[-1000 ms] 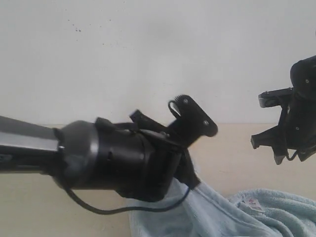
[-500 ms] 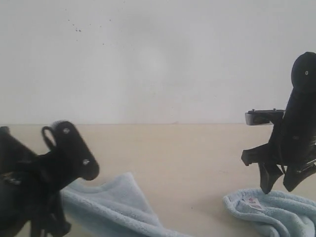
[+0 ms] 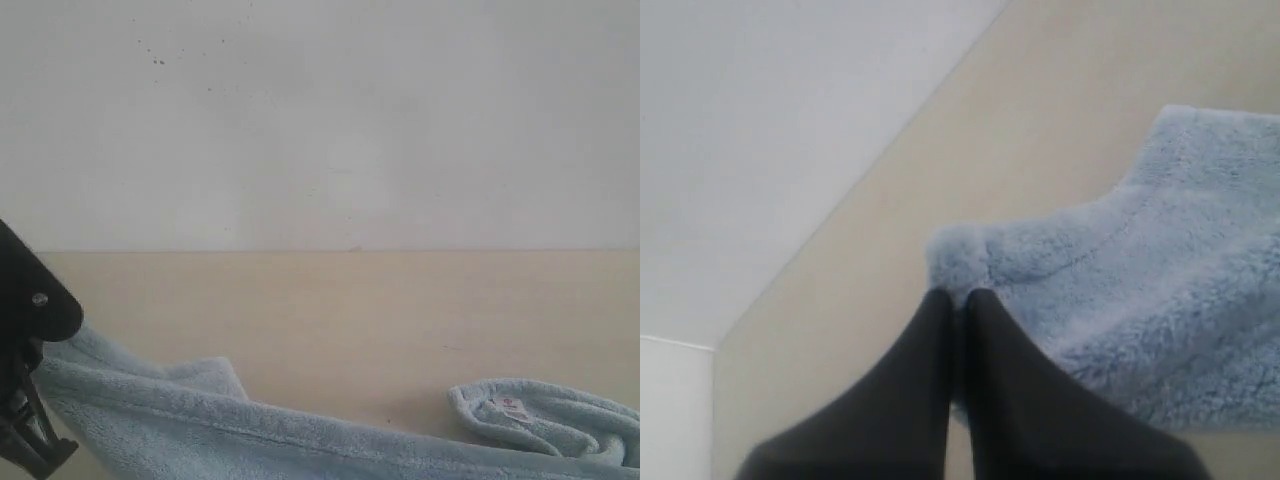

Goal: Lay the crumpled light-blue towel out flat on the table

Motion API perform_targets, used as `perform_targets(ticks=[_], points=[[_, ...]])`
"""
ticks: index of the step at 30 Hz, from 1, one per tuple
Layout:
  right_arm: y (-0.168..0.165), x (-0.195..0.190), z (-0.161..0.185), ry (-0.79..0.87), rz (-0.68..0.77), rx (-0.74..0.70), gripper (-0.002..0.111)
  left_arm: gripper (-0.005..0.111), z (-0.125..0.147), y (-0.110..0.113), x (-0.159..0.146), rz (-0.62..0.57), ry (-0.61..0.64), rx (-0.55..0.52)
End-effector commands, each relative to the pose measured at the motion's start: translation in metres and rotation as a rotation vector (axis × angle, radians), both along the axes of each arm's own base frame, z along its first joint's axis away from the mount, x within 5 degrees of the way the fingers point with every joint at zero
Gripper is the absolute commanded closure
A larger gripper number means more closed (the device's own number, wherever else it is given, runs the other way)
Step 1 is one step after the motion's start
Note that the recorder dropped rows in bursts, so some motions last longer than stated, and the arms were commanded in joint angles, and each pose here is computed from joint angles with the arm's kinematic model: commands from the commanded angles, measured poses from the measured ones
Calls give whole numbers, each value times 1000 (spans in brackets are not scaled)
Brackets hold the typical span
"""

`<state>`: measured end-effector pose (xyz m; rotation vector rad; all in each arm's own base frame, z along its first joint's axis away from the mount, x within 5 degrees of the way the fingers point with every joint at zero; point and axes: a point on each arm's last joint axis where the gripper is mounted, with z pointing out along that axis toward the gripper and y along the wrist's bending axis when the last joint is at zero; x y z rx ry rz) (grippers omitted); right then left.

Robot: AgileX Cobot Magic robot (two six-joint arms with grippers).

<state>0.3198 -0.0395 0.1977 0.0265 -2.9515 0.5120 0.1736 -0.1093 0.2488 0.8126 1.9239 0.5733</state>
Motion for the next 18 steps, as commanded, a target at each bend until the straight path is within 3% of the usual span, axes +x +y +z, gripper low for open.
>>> perform_targets(ticks=[1,5,8,13,18], points=[[-26,-26,-18,113,-52,214,58,103,-6,8,16,53,32,5],[-26,-26,-20,121,56,306,58,103,-10,9,29,80,55,-3],[-14,-18,-22,85,255,381,58,103,-9,4,33,56,61,-20],[5,-14,-29,166,680,465,58,103,-10,-7,33,-40,86,-76],[5,-10,-30,144,774,442,58,103,-10,-10,33,-59,90,-88]])
